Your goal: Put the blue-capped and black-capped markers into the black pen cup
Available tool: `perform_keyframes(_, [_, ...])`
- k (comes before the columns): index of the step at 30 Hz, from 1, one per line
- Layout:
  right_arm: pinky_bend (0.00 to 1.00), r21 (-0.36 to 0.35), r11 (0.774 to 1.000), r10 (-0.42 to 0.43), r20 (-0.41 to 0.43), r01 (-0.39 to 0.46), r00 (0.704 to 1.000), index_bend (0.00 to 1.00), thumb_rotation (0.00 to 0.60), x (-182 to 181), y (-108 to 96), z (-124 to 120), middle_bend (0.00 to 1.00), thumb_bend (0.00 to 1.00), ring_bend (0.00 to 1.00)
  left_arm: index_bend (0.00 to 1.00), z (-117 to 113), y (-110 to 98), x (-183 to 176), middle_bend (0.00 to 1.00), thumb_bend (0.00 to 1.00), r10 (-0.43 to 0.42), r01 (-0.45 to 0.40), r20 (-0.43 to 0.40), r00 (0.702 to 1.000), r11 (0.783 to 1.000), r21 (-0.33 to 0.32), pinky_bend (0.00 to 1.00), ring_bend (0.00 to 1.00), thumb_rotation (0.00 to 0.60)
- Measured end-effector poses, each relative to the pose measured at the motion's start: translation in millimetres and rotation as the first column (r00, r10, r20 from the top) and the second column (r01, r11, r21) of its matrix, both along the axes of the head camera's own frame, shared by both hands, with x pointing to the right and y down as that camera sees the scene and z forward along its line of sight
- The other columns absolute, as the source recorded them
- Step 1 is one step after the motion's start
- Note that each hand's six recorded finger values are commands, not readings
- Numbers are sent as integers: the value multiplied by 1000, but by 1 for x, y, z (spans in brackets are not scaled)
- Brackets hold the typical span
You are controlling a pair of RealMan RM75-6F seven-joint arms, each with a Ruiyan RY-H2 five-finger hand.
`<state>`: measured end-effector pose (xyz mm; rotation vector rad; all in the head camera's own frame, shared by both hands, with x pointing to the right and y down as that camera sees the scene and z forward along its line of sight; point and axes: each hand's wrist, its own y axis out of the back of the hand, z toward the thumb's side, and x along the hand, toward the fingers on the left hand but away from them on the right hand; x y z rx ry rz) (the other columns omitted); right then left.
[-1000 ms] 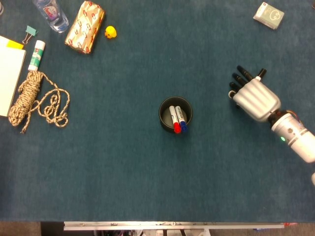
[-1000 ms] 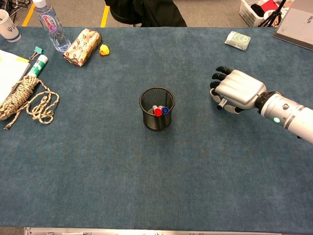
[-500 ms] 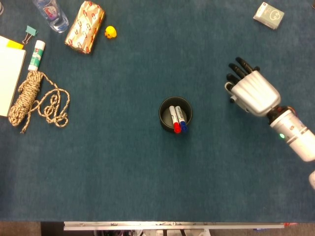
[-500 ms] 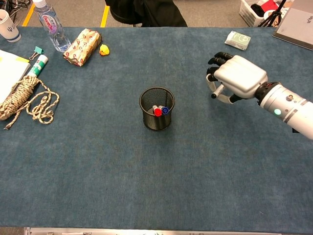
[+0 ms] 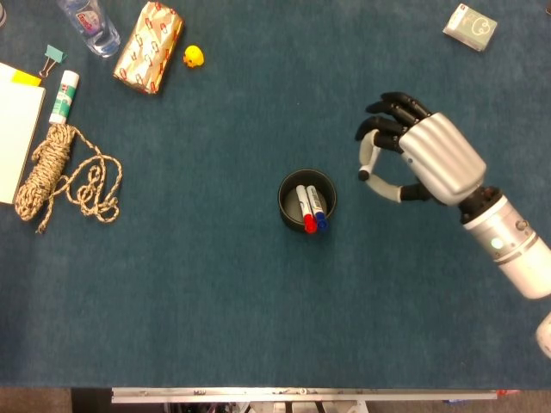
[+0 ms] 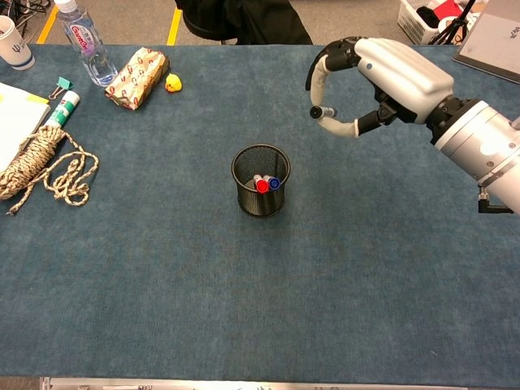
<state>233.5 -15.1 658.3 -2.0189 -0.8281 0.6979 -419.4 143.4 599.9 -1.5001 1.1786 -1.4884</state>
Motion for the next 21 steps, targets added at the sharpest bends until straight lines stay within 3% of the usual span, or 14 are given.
perform_keyframes(5, [153,-103,995,28,130,-14,991,678,600,-17,1,-8,415,318,214,357,-1,1,0,322,425,-1,1,1,1000,1000,-2,207,321,600])
perform_keyframes(11, [153,-229,973,31,223,22,974,678,600,-44,10,-4,415,318,213,357,-1,2,-1,322,424,-6,6,2,1000,1000,-1,207,321,600])
perform_keyframes(15, [154,-307,950,34,276,55,961,678,600,-61,19,1,415,318,214,357,-2,3,-3,322,424,-11,11,3,1000,1000,1,207,321,600])
perform_keyframes(21, [153,-354,933,47,293,63,955,678,600,-75,26,14,415,318,214,357,-2,4,-7,322,424,-24,24,6,1000,1000,0,207,321,600])
